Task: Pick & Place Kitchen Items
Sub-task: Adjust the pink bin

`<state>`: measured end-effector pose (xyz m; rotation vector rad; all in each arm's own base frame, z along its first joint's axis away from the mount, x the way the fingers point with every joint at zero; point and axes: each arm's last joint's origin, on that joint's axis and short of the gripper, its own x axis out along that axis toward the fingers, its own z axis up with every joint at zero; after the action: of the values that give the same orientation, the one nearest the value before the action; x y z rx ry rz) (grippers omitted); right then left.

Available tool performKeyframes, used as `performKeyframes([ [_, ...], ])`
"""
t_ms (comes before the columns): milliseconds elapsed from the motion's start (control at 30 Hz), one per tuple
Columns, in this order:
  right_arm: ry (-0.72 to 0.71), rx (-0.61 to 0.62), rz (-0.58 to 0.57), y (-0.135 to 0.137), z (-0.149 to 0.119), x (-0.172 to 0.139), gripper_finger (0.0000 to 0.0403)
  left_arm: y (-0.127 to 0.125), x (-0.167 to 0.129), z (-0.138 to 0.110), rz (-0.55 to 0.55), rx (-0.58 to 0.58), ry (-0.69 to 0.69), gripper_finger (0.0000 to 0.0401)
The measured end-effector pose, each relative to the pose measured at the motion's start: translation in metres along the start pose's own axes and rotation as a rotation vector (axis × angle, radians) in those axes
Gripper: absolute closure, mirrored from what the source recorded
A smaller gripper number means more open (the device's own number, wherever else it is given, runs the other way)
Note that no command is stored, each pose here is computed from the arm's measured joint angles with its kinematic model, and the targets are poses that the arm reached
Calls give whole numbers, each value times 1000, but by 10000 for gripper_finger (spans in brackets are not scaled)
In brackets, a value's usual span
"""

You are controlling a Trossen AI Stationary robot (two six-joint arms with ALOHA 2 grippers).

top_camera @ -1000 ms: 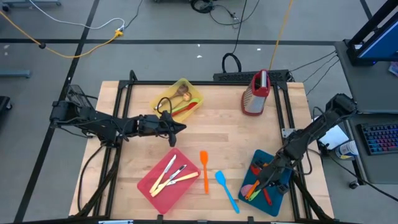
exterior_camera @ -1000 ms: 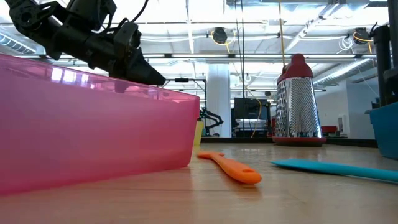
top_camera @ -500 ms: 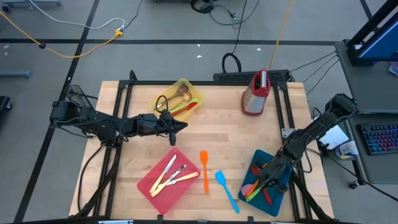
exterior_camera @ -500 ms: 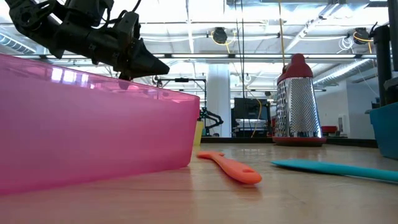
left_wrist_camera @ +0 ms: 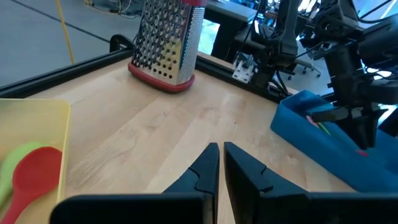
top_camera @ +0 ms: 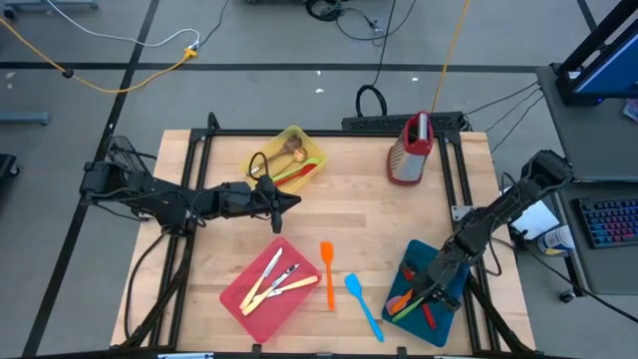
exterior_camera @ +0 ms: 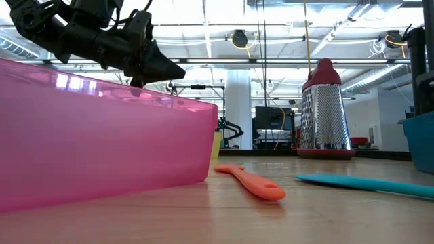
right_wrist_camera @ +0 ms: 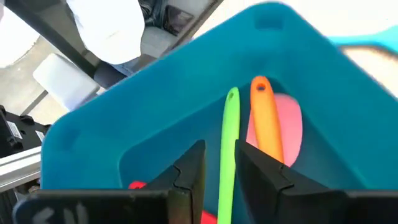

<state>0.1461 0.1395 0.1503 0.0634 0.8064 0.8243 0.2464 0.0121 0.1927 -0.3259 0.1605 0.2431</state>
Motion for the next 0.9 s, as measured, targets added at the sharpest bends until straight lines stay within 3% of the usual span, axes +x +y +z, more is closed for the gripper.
performKeyframes([
  [367, -157, -277, 23, 4, 15, -1, 332, 0, 0, 0, -1, 1, -1, 375],
  [533, -217, -437, 1, 4, 21, -3, 332, -2, 0, 0, -18, 58, 2, 375],
  [667, -282, -501, -120, -2, 28, -5, 332, -10, -2, 2, -88, 111, -31, 375],
  [900, -333, -471, -357, -19, 36, -12, 332, -31, -5, 9, -210, 276, -114, 375],
])
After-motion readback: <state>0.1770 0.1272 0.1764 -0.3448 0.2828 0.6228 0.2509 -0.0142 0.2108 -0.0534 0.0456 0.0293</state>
